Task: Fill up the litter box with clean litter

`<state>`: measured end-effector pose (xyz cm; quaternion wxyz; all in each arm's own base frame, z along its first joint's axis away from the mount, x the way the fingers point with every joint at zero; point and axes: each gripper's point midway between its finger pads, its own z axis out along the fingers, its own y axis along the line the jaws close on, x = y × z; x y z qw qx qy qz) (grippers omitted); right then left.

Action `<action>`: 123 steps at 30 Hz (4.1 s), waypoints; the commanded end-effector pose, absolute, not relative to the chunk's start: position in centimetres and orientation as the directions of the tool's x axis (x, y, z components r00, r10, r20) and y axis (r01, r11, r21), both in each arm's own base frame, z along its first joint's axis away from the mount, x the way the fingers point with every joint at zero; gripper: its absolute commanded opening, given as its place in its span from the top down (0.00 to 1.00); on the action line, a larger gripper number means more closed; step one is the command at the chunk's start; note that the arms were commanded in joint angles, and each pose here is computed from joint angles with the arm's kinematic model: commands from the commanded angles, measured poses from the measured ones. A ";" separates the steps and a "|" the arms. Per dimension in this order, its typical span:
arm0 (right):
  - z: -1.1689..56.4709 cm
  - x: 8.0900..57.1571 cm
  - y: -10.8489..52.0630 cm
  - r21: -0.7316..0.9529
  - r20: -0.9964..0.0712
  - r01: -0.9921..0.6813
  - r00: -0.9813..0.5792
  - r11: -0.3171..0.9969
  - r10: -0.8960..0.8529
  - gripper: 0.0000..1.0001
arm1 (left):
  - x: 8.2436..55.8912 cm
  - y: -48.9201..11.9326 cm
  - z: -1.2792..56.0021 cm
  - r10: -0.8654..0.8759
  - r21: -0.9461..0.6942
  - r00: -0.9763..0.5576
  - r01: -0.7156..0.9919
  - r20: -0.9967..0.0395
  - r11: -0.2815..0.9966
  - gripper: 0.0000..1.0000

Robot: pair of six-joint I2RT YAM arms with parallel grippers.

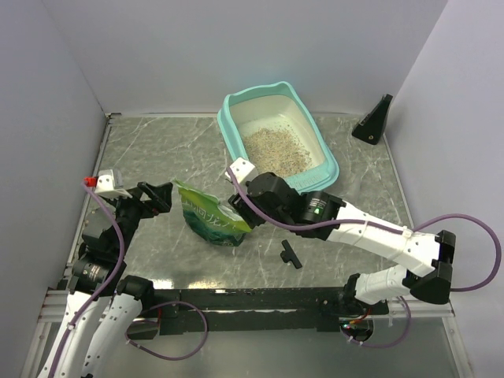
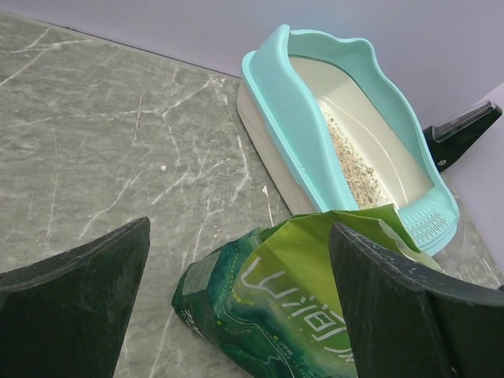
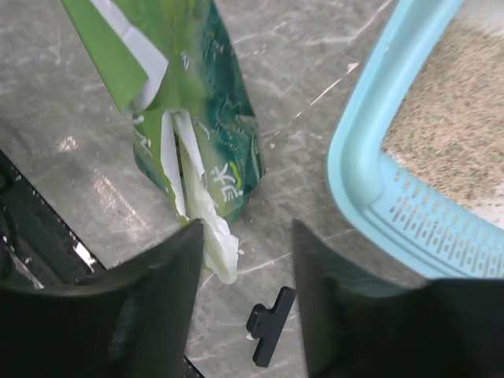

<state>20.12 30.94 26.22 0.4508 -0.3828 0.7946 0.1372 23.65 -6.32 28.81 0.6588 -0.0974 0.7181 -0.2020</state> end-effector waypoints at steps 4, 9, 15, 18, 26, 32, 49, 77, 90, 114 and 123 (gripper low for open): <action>25.9 20.7 31.8 -0.025 -0.845 -0.766 -0.327 0.642 -0.423 0.40 | 23.8 -6.7 29.5 -0.410 -0.421 -0.099 0.157 -0.907 0.893 0.01; 25.0 21.4 32.7 -0.020 -0.844 -0.779 -0.323 0.627 -0.429 0.39 | 23.8 -6.8 29.4 -0.409 -0.421 -0.103 0.161 -0.907 0.893 0.01; 24.1 21.8 33.7 -0.007 -0.832 -0.796 -0.331 0.605 -0.445 0.37 | 23.8 -6.9 29.6 -0.409 -0.420 -0.098 0.166 -0.907 0.892 0.01; 23.8 22.1 34.0 -0.012 -0.829 -0.796 -0.330 0.605 -0.451 0.35 | 23.8 -7.0 29.5 -0.408 -0.420 -0.103 0.169 -0.907 0.892 0.01; 22.9 22.6 34.5 0.002 -0.822 -0.806 -0.339 0.592 -0.459 0.34 | 23.7 -7.0 29.6 -0.407 -0.419 -0.101 0.175 -0.908 0.891 0.01; 20.9 21.5 35.4 0.057 -0.797 -0.865 -0.340 0.498 -0.499 0.32 | 23.7 -7.1 29.6 -0.403 -0.416 -0.105 0.180 -0.909 0.891 0.01; 17.6 23.4 36.1 0.046 -0.736 -0.846 -0.388 0.532 -0.554 0.74 | 23.9 -7.3 29.3 -0.398 -0.414 -0.119 0.183 -0.910 0.892 0.01; 27.2 25.8 31.8 -0.158 -0.894 -0.582 -0.259 0.797 -0.366 0.50 | 23.7 -7.4 29.5 -0.401 -0.418 -0.118 0.193 -0.908 0.888 0.01; 31.3 25.5 17.2 0.019 -0.908 -0.219 -0.411 0.975 -0.075 0.34 | 23.6 -7.5 29.4 -0.410 -0.429 -0.128 0.190 -0.903 0.883 0.01; 7.9 27.6 0.9 0.174 -0.590 0.530 -0.619 0.830 0.518 0.20 | 23.3 -7.8 29.5 -0.420 -0.442 -0.143 0.204 -0.896 0.874 0.03; 4.6 29.2 1.9 0.158 -0.522 0.518 -0.679 0.841 0.516 0.20 | 23.4 -8.0 29.2 -0.417 -0.443 -0.160 0.207 -0.895 0.872 0.03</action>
